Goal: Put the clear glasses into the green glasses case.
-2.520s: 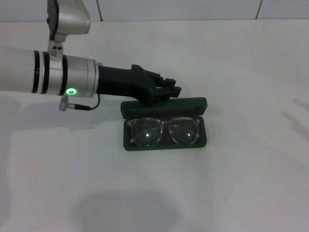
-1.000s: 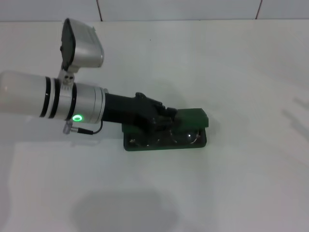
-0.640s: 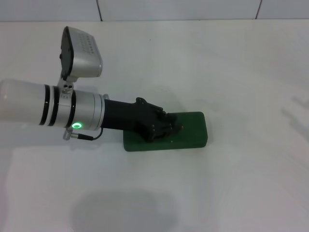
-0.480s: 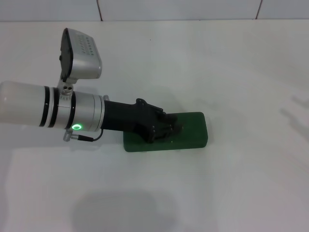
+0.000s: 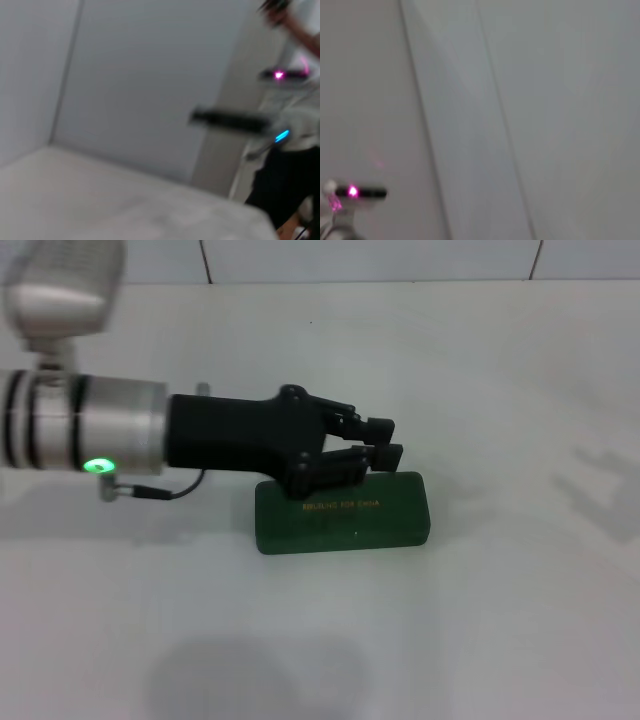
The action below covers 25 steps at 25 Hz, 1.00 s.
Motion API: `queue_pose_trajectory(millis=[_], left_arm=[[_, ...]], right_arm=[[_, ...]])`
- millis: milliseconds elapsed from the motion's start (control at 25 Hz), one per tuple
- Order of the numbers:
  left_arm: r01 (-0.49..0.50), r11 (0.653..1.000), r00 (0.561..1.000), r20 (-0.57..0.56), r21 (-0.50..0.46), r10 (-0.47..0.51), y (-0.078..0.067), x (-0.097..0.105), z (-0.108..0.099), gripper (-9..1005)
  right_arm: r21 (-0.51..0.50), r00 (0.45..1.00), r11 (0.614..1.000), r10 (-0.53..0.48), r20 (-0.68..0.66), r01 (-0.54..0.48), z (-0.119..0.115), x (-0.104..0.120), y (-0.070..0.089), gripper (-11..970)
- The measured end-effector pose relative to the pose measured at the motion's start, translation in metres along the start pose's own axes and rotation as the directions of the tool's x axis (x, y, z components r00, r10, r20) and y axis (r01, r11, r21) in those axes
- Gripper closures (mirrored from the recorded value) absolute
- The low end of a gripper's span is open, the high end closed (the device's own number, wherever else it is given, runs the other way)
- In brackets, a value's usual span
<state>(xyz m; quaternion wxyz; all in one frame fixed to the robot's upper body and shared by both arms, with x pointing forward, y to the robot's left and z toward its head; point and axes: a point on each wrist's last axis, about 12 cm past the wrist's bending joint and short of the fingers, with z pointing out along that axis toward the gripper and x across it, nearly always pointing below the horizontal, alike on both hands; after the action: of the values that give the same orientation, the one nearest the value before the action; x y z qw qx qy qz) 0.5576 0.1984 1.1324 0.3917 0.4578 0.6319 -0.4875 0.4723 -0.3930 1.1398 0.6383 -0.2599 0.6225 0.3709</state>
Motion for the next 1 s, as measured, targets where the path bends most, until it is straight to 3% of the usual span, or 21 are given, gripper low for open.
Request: queue_pose_trajectory(millis=[280, 480, 600, 1000], left_arm=[[-0.164, 0.985, 0.974, 0.167, 0.052, 0.153, -0.027, -0.003, -0.038, 697], [-0.094, 0.996, 0.972, 0.216, 0.010, 0.090, -0.032, 0.008, -0.060, 481], [-0.016, 1.000, 0.974, 0.228, -0.001, 0.016, -0.032, 0.013, -0.070, 451], [-0.045, 0.999, 0.980, 0.196, 0.008, 0.042, -0.040, 0.019, -0.087, 270]], right_arm=[[-0.160, 0.995, 0.987, -0.017, -0.096, 0.001, 0.043, 0.016, 0.008, 493], [-0.301, 0.991, 0.954, -0.028, -0.130, -0.013, 0.084, 0.027, 0.015, 456], [-0.371, 0.991, 0.929, -0.045, -0.129, -0.006, 0.103, 0.028, 0.020, 236], [-0.467, 0.994, 0.884, -0.046, -0.095, -0.004, 0.131, 0.025, 0.027, 87]])
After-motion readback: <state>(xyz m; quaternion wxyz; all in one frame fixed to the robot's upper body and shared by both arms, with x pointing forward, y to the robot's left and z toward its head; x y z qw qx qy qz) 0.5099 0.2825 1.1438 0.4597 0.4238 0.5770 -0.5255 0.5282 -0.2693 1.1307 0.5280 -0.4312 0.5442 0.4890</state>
